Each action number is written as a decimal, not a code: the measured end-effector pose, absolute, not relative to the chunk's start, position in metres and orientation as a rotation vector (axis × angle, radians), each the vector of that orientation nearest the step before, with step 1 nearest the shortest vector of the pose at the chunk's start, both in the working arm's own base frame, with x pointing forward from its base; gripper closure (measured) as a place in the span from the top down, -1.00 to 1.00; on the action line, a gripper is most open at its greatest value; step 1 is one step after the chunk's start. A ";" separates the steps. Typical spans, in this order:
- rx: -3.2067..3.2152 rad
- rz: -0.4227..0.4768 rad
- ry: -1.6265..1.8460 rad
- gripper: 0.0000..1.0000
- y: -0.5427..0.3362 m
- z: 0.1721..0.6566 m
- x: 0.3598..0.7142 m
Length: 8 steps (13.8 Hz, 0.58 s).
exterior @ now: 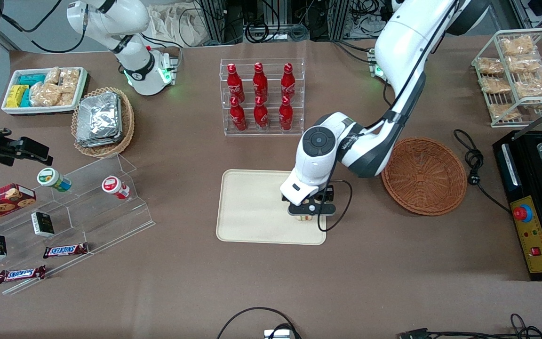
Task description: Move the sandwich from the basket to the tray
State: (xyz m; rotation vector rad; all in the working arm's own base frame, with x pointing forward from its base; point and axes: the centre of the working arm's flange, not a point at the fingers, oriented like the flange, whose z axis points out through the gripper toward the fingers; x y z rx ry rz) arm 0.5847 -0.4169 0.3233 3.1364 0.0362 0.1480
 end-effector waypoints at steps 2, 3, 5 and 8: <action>3.179 0.123 0.126 1.00 -0.398 0.354 0.601; 3.197 0.106 0.169 1.00 -0.384 0.368 0.609; 3.221 0.083 0.253 1.00 -0.354 0.394 0.621; 3.245 0.056 0.388 1.00 -0.297 0.431 0.634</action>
